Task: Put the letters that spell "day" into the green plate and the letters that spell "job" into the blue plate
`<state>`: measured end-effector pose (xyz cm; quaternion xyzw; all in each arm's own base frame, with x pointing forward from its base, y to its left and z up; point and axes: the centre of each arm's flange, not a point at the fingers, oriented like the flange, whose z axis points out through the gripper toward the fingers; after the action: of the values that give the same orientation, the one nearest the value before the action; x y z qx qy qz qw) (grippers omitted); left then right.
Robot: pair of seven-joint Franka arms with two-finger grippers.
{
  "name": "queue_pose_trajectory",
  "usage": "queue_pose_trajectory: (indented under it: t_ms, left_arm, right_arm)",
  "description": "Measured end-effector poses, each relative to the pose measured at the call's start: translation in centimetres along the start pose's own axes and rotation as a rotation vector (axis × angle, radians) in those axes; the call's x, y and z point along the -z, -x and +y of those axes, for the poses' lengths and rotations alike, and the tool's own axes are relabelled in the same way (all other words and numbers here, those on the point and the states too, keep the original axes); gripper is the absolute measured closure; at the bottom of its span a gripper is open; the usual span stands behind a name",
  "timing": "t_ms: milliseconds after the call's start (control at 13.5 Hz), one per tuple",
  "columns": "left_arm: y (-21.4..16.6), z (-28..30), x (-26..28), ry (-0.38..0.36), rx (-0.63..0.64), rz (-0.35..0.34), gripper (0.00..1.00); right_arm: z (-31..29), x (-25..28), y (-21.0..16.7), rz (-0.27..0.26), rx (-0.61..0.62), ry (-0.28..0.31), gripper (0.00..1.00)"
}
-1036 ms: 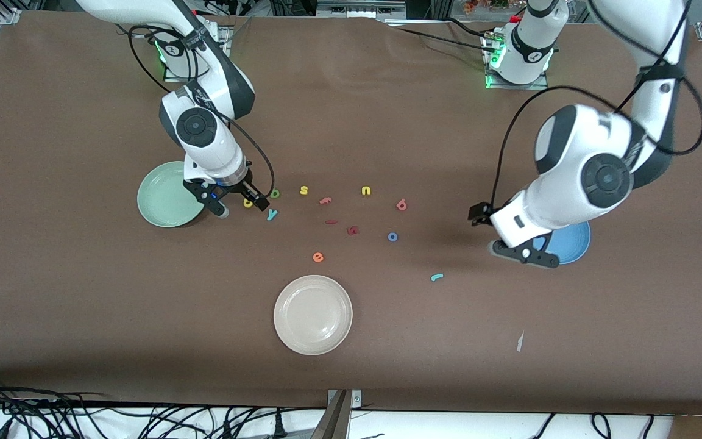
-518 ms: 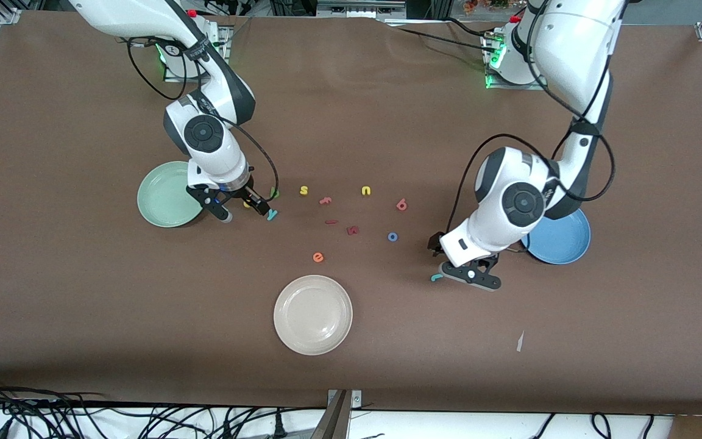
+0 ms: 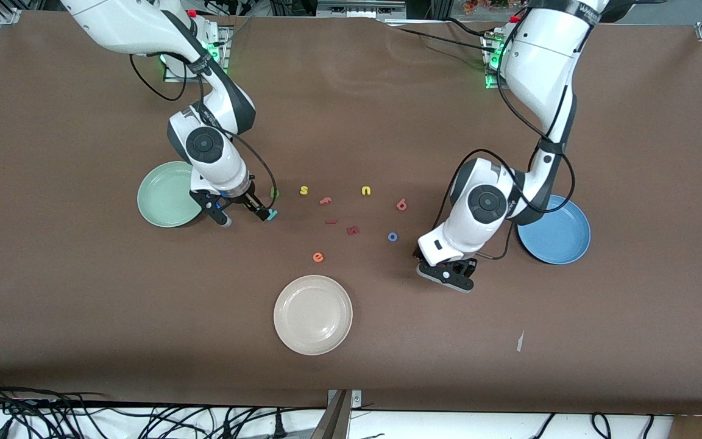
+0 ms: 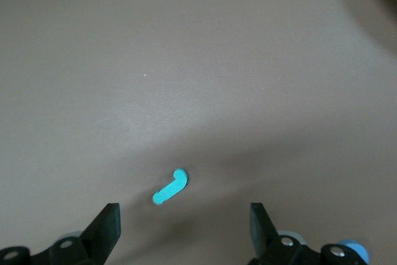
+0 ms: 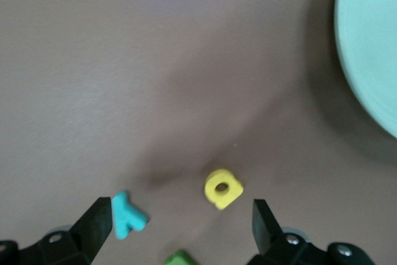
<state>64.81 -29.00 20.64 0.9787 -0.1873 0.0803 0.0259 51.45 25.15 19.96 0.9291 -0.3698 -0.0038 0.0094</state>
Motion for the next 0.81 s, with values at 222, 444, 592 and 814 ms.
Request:
queue_pose_trajectory:
  t_ms: [222,444,592,814]
  left_arm:
    - [0.6,0.2,-1.5,-0.040,-0.107,0.021,0.01]
    - [0.8,-1.0,-2.5,-0.065,-0.231,0.033,0.02]
    - [0.9,-1.3,-3.0,-0.071,-0.285,0.031,0.01]
    - [1.2,-1.4,-3.7,-0.073,-0.319,0.020,0.02]
  right_arm:
    - [1.0,-1.4,-0.8,0.002,-0.013,-0.003,0.00]
    - [1.6,-2.2,-0.4,-0.007,-0.010,0.011,0.01]
    - [2.4,-3.0,0.1,-0.016,-0.007,0.030,0.04]
    - [2.6,-3.2,0.3,-0.017,-0.005,0.029,0.15]
